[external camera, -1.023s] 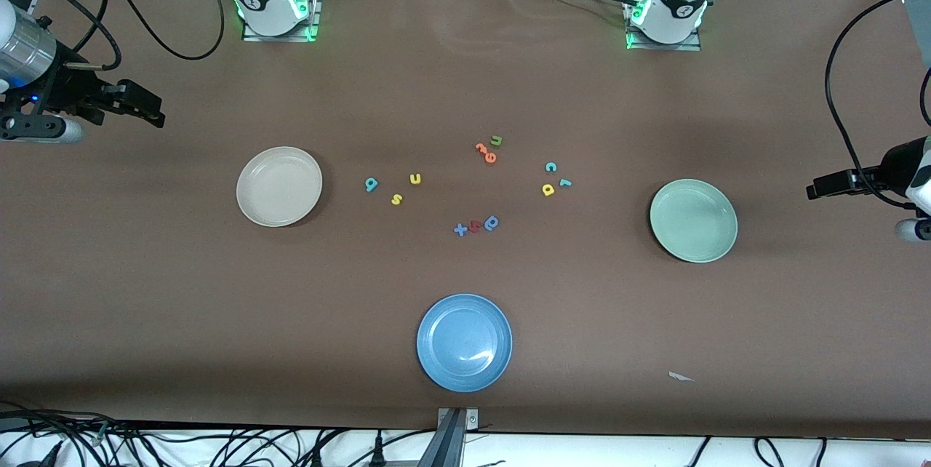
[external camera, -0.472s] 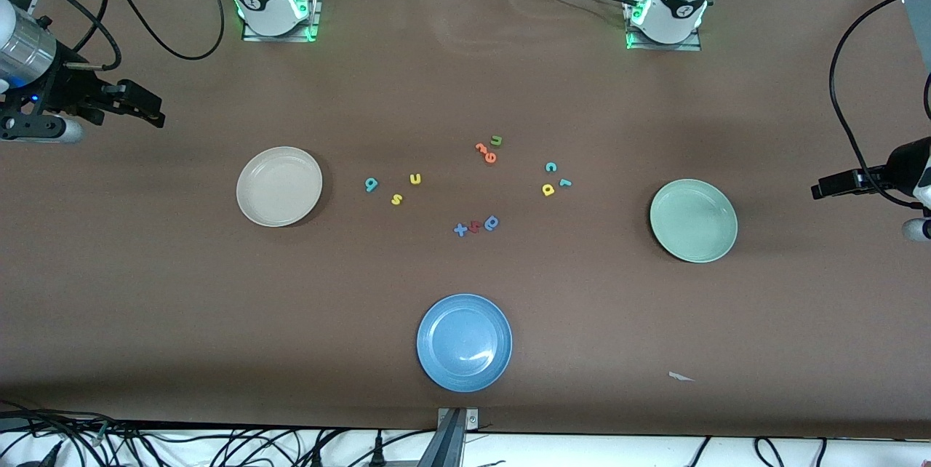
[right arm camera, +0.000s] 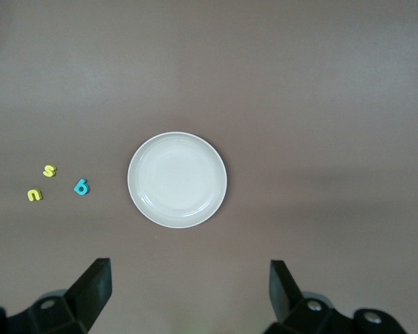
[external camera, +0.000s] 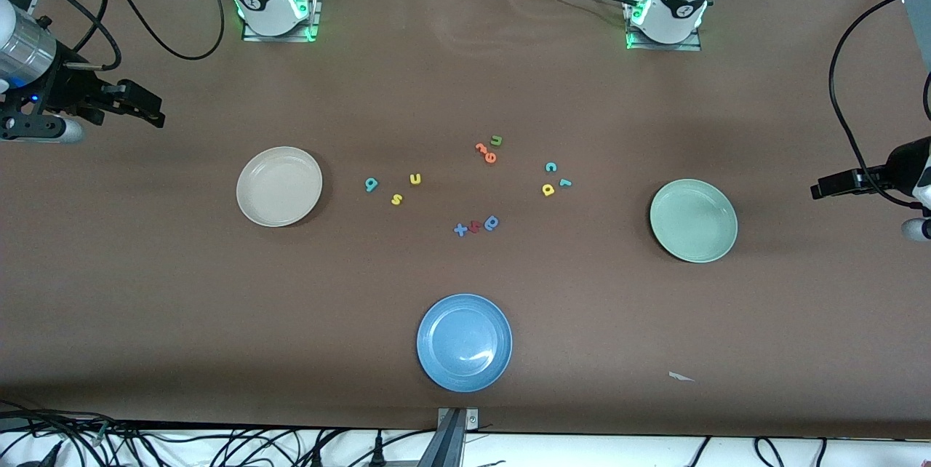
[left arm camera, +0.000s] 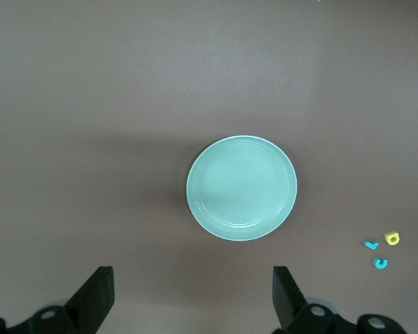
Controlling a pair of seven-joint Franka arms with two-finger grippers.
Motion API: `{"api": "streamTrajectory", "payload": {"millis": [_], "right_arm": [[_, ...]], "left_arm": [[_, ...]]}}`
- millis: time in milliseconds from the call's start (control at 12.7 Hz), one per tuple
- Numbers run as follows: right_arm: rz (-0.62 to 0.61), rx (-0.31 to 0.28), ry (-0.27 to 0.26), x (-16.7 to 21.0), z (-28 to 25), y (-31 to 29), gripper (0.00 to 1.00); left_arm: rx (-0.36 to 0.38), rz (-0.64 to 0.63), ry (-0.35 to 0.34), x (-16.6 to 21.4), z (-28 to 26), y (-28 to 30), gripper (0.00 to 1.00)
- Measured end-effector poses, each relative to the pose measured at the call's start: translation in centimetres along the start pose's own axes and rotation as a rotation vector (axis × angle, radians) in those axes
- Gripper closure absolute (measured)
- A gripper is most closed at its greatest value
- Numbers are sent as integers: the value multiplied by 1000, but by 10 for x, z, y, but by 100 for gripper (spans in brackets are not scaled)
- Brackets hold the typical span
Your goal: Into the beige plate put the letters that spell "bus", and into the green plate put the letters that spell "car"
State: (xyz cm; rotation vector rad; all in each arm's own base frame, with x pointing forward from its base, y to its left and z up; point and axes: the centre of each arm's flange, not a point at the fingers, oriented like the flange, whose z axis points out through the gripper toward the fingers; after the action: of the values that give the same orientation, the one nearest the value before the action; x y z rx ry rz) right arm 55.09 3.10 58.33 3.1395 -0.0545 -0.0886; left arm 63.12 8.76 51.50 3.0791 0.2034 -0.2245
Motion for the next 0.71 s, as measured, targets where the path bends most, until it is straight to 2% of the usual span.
{"api": "streamTrajectory", "payload": {"millis": [708], "right_arm": [[0,0,0,0,0,0,0]], "left_arm": [[-1,3,0,0,0,5,0]]}}
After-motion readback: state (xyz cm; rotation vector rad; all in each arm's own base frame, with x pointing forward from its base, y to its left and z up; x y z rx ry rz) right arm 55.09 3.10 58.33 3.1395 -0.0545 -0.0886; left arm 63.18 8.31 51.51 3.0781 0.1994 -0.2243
